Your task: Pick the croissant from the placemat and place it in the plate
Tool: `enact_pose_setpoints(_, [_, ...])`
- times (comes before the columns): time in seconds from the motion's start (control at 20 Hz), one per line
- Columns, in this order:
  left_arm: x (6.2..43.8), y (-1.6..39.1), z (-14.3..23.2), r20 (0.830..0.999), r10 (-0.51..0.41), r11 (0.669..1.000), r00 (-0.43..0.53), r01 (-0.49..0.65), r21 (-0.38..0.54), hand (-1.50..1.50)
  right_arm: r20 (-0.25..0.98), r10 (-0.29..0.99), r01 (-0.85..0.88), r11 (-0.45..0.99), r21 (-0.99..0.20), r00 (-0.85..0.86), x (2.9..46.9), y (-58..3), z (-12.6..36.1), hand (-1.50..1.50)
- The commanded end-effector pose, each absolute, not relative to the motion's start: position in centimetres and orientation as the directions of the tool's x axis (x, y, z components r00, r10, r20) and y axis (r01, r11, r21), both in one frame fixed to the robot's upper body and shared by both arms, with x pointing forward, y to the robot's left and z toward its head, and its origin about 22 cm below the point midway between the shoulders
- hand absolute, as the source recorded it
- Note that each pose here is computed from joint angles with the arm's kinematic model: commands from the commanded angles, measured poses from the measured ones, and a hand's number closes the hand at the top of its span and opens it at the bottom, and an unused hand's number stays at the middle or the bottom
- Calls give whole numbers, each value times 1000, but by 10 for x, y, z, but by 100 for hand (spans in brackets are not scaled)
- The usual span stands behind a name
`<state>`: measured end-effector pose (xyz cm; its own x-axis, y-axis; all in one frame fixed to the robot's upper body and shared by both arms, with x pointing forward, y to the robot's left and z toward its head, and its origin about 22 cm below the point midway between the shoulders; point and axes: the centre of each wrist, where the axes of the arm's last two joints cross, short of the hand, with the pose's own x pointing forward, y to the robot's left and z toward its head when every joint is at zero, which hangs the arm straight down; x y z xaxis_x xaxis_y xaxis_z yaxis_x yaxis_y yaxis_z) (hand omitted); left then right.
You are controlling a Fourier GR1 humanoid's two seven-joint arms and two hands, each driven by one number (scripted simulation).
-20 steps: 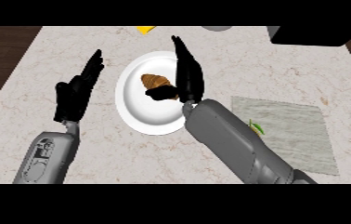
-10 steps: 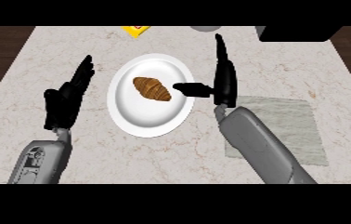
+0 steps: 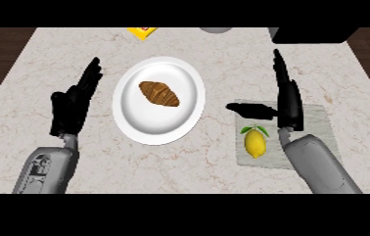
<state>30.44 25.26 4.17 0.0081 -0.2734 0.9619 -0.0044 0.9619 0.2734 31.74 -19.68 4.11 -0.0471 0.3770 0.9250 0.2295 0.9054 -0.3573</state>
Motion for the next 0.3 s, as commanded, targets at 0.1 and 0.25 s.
enact_pose_setpoints(0.1, [308,252,37,960,-279,960,7,9,279,0,928,367,222,912,-345,-65,304,-244,52,-150])
enact_pose_setpoints(0.25, [303,252,41,961,-276,961,5,-2,276,0,929,367,230,909,-349,-41,313,-251,26,-150])
